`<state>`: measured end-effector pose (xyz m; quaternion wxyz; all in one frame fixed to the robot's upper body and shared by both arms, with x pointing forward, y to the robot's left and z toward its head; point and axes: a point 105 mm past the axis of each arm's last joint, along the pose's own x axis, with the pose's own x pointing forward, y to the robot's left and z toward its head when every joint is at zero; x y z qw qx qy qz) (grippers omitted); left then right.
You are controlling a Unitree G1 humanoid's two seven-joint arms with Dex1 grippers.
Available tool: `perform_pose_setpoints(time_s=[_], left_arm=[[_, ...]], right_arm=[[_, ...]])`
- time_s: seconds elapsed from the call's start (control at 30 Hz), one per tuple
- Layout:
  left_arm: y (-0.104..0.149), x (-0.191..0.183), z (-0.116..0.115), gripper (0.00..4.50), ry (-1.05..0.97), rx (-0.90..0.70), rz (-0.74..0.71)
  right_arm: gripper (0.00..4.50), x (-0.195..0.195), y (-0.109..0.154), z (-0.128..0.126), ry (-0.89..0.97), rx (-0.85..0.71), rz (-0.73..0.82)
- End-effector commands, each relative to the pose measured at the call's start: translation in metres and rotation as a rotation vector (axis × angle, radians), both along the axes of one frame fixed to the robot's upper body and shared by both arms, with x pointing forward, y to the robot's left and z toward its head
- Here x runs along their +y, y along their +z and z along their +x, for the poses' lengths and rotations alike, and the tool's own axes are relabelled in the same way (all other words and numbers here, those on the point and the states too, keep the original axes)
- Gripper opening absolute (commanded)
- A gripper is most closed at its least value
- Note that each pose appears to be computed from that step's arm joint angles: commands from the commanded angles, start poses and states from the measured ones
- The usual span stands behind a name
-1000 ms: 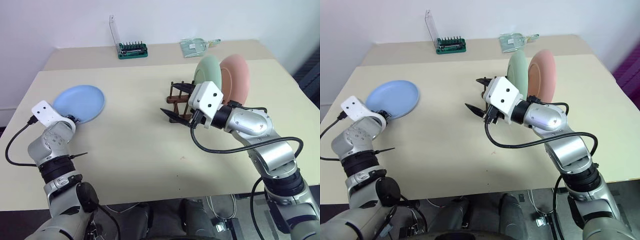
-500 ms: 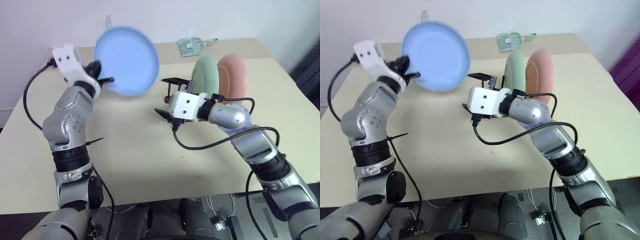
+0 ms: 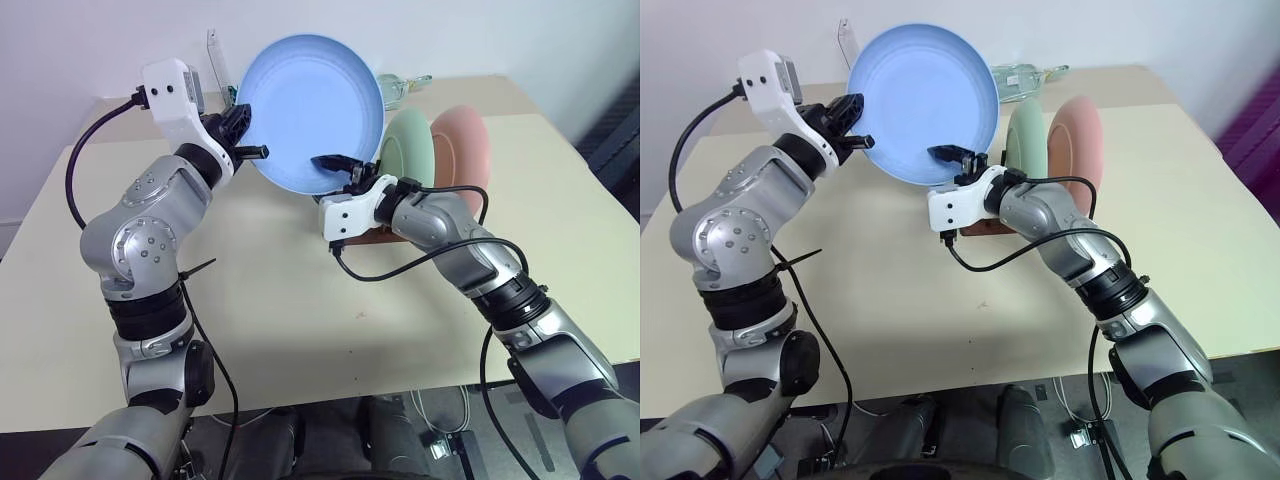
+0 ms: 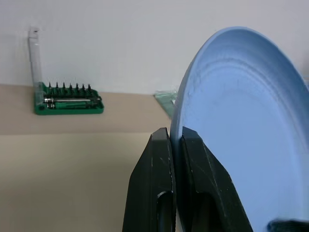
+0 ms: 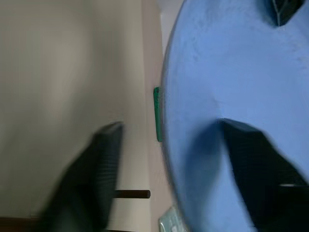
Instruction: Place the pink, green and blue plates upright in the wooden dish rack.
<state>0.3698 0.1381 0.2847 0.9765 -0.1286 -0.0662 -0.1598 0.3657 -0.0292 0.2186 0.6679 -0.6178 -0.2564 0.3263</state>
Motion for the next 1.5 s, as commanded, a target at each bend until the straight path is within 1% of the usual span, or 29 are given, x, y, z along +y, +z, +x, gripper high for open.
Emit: perform_pose_setpoints(time_s=[0.03, 0.1, 0.13, 0.17, 0.2, 0.23, 0.27, 0.3, 0.33, 0.37, 0.4, 0.43, 0.47, 0.53, 0.6, 0.67, 0.7, 0.73, 0.77, 0.83, 0.9, 1.0, 1.1, 1.37, 1.5], left_arm=[[0.012, 0.001, -0.004, 0.0, -0.002, -0.038, -0.009], [0.014, 0.001, -0.004, 0.0, -0.009, -0.043, -0.037], [0.022, 0.002, -0.005, 0.0, -0.015, -0.073, -0.092], [0.027, 0.004, -0.006, 0.69, -0.02, -0.094, -0.133], [0.046, 0.015, -0.008, 1.04, 0.003, -0.159, -0.256], [0.057, 0.024, -0.009, 1.52, 0.021, -0.199, -0.342], [0.068, 0.042, -0.01, 2.08, 0.097, -0.248, -0.407], [0.074, 0.072, -0.008, 2.52, 0.236, -0.282, -0.454], [0.077, 0.091, -0.007, 2.52, 0.332, -0.301, -0.471], [0.075, 0.119, -0.009, 2.52, 0.479, -0.327, -0.421], [0.074, 0.134, -0.011, 2.52, 0.566, -0.344, -0.377], [0.073, 0.143, -0.012, 2.52, 0.621, -0.36, -0.292], [0.065, 0.145, -0.01, 2.52, 0.652, -0.367, -0.129], [0.046, 0.142, -0.003, 2.52, 0.644, -0.343, 0.067], [0.009, 0.124, 0.009, 2.52, 0.548, -0.278, 0.278], [-0.032, 0.095, 0.013, 2.52, 0.381, -0.211, 0.398], [-0.047, 0.08, 0.011, 2.52, 0.307, -0.199, 0.434], [-0.056, 0.072, 0.009, 2.52, 0.261, -0.195, 0.452], [-0.067, 0.059, 0.006, 2.52, 0.191, -0.172, 0.443], [-0.089, 0.037, -0.003, 2.52, 0.063, -0.15, 0.461], [-0.104, 0.024, -0.011, 2.52, -0.023, -0.119, 0.436], [-0.112, 0.013, -0.021, 2.52, -0.11, -0.112, 0.423], [-0.119, 0.004, -0.028, 2.52, -0.195, -0.087, 0.421], [-0.124, -0.002, -0.032, 2.52, -0.233, -0.064, 0.438], [-0.125, -0.004, -0.034, 2.52, -0.237, -0.06, 0.438]], right_arm=[[1.14, 0.0, 0.016, -0.003, 0.009, -0.062, 0.026], [0.14, -0.001, 0.018, -0.003, 0.0, -0.079, 0.025], [0.06, -0.002, 0.019, -0.003, -0.004, -0.093, 0.023], [0.0, -0.003, 0.02, -0.003, -0.006, -0.103, 0.021], [0.0, -0.003, 0.021, -0.004, -0.006, -0.112, 0.023], [0.0, -0.003, 0.022, -0.004, -0.006, -0.118, 0.024], [0.0, -0.004, 0.024, -0.005, -0.005, -0.123, 0.034], [0.0, -0.004, 0.03, -0.006, -0.004, -0.133, 0.067], [0.0, -0.004, 0.035, -0.007, -0.003, -0.14, 0.091], [0.0, -0.005, 0.049, -0.01, 0.008, -0.131, 0.185], [0.0, -0.005, 0.058, -0.013, 0.017, -0.122, 0.25], [0.0, -0.006, 0.067, -0.016, 0.028, -0.098, 0.327], [0.0, -0.007, 0.082, -0.025, 0.072, -0.044, 0.448], [0.0, -0.008, 0.098, -0.035, 0.133, 0.049, 0.603], [0.0, -0.014, 0.117, -0.047, 0.208, 0.241, 0.859], [0.0, -0.019, 0.124, -0.057, 0.289, 0.48, 1.084], [0.0, -0.02, 0.121, -0.06, 0.313, 0.606, 1.171], [0.0, -0.02, 0.119, -0.062, 0.323, 0.691, 1.216], [0.0, -0.021, 0.116, -0.064, 0.33, 0.769, 1.255], [0.0, -0.025, 0.107, -0.06, 0.27, 0.892, 1.347], [0.0, -0.029, 0.099, -0.057, 0.204, 0.95, 1.401], [0.0, -0.036, 0.087, -0.051, 0.119, 1.029, 1.465], [0.0, -0.04, 0.078, -0.047, 0.058, 1.069, 1.488], [0.0, -0.037, 0.059, -0.038, -0.039, 1.195, 1.48], [0.0, -0.037, 0.057, -0.035, -0.056, 1.202, 1.461]])
